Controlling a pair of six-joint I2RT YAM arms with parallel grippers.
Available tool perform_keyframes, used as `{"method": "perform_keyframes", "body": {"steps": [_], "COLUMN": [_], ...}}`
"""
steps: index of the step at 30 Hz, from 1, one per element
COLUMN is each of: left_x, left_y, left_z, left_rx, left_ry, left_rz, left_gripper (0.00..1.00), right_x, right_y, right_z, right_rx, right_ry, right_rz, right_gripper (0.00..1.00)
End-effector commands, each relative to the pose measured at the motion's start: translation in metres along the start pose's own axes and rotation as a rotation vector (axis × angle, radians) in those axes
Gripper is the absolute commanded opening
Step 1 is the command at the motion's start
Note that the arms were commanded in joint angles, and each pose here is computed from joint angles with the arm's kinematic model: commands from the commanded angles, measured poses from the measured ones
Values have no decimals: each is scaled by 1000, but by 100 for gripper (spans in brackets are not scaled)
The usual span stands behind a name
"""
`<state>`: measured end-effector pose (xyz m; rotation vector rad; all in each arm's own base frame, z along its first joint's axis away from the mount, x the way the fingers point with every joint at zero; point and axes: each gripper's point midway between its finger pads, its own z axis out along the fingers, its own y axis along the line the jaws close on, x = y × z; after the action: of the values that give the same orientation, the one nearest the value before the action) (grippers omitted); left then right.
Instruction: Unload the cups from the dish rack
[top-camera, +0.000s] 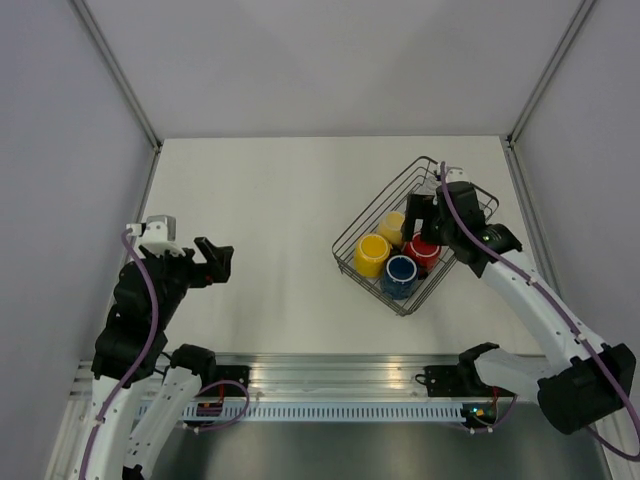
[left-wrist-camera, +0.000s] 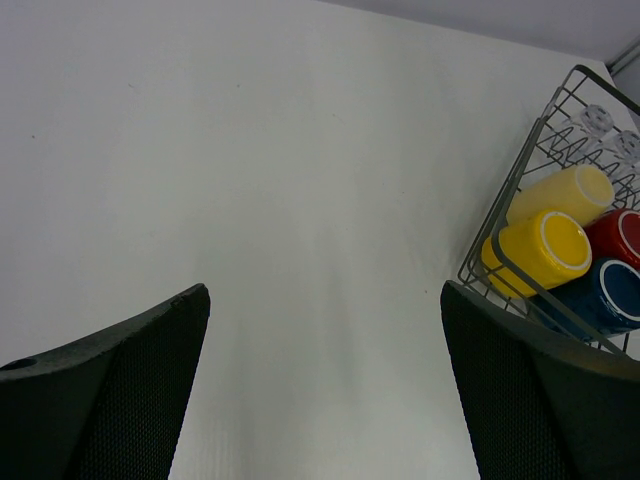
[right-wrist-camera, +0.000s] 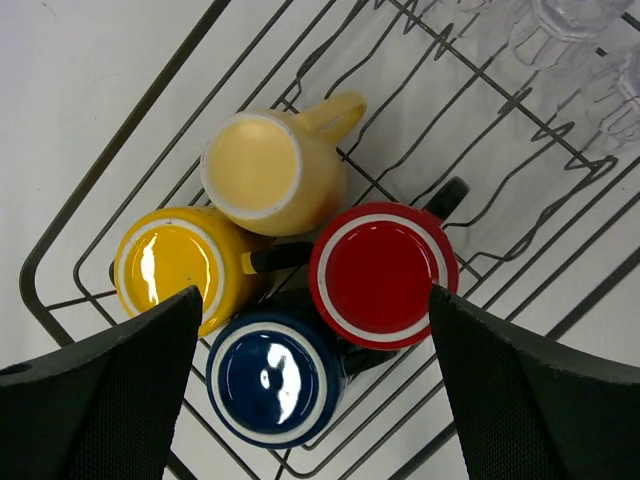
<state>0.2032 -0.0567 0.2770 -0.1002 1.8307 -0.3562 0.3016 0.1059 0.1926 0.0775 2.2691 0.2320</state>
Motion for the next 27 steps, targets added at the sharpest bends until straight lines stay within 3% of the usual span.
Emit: {"method": "perform_keyframes", "body": {"steps": [1,11,21,27], "left_x": [-8,-7,-7,-6], "left_y": [-10,-13,-14,-15], "left_z": [4,4,4,4], "left_rx": [50,67,72,77], "left_ry": [-24,-20,-20,-19], "left_rz": [16,20,22,23], "left_gripper": [100,100,100,100], "right_x": [-35,-29,-11,2], "right_y": [22,34,36,37], "right_z": [4,55,96,115], "right_rx": [-14,163,216,218], "right_ry": [-89,-19,62,91], "right_rz": [-16,-101,-109,-111], "right_gripper": [98,98,98,93]}}
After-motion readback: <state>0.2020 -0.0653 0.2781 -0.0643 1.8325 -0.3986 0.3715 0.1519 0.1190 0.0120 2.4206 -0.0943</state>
